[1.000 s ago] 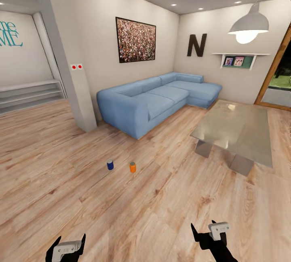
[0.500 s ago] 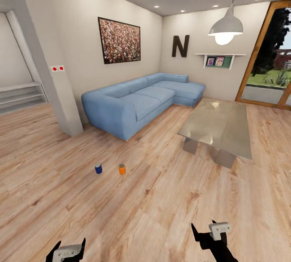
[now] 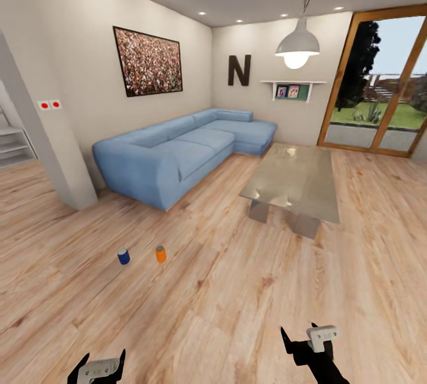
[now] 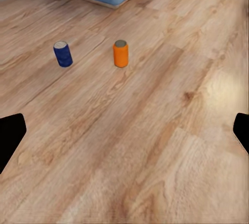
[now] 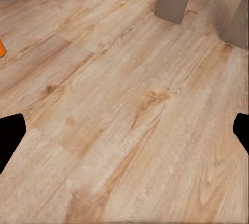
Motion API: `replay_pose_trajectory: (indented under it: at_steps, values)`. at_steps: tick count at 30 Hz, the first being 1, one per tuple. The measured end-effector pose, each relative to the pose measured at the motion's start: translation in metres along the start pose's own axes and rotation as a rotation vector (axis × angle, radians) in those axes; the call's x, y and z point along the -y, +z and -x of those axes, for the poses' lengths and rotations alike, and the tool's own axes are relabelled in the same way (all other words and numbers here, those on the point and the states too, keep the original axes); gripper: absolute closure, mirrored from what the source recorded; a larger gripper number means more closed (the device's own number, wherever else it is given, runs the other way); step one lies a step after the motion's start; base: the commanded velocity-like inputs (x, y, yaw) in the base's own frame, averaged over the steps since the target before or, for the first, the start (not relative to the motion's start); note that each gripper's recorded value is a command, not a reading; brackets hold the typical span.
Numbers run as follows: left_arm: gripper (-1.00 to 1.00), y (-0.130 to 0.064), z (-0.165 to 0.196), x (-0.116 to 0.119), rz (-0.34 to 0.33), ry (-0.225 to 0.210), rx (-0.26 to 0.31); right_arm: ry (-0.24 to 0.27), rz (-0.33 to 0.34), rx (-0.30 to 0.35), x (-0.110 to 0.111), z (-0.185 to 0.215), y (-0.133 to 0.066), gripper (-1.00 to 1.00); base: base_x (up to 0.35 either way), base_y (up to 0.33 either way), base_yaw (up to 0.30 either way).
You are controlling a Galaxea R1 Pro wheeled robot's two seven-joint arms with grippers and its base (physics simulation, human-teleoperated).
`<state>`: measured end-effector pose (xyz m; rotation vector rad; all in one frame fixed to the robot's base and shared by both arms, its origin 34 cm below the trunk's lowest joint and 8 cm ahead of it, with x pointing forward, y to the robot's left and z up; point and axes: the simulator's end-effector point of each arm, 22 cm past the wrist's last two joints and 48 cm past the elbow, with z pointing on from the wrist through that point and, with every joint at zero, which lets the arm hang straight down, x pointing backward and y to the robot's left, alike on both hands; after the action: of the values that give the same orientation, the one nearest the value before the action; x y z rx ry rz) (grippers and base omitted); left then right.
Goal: Put the three can of soda from the living room inside the tash can in the kitchen.
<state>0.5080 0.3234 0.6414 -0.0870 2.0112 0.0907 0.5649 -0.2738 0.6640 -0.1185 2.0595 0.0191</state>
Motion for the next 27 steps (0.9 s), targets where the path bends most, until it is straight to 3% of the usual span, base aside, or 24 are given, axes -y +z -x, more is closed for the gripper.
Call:
replay_pose_trajectory:
  at_steps: [27]
  values:
    - [-1.00,0.0001,0.0081,0.0005,-0.001,-0.002,0.020,0.003,-0.003,0.021,0.0027,0.0091,-0.0015,-1.00,0.000,0.000,-0.246]
